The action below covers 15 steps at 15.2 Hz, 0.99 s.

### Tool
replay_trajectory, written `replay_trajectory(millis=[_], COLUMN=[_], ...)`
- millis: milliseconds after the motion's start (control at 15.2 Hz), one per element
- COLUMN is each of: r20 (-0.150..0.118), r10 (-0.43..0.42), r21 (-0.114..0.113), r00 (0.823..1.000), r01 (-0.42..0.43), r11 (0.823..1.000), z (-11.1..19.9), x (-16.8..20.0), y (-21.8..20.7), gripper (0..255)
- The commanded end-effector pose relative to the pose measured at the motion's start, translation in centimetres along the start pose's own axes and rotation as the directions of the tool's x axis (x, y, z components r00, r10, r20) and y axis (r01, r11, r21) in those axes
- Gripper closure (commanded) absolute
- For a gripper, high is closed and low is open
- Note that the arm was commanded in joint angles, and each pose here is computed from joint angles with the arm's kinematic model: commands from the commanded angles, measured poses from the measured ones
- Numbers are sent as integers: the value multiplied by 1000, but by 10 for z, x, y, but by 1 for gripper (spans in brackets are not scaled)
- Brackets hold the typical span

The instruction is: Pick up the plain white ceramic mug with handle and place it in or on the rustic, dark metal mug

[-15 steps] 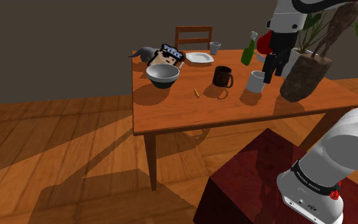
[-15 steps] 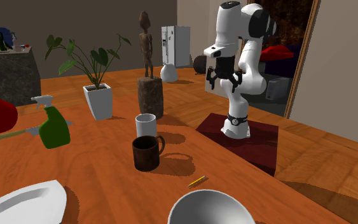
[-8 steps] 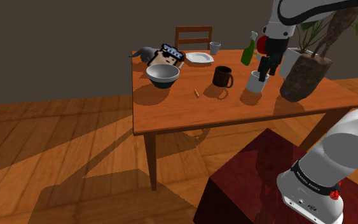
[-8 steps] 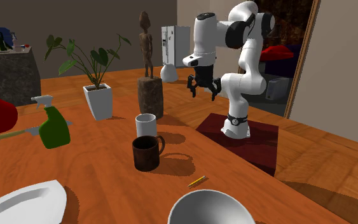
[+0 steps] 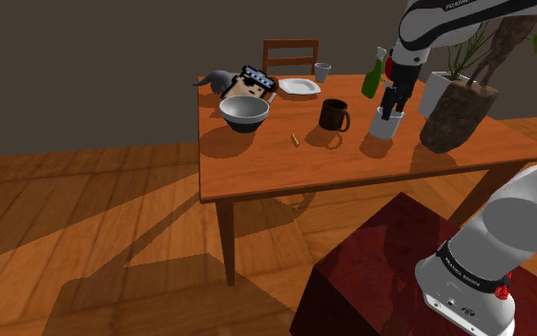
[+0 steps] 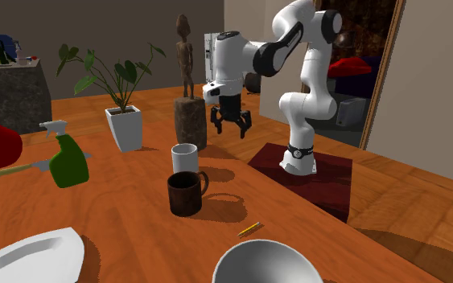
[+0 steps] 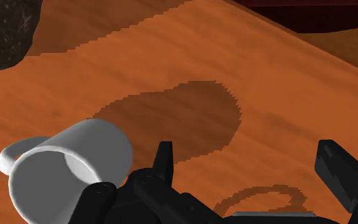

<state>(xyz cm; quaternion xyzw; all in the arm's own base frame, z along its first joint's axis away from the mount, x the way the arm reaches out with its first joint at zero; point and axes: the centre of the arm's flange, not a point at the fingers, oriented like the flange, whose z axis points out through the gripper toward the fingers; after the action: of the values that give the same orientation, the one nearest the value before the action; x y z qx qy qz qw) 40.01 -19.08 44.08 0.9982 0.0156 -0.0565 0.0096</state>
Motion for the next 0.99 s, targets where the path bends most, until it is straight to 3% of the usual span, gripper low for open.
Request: replay_trajectory(millis=[0,594,924], r20=[-9,-49,-51], r10=[0,3,3], r21=[-1,3,3], r00=[1000,999,999], r01=[0,-3,-3], r11=[1000,1000,1000], z=[10,49,71], x=[10,65,68], y=[22,117,121], gripper=[0,0,0])
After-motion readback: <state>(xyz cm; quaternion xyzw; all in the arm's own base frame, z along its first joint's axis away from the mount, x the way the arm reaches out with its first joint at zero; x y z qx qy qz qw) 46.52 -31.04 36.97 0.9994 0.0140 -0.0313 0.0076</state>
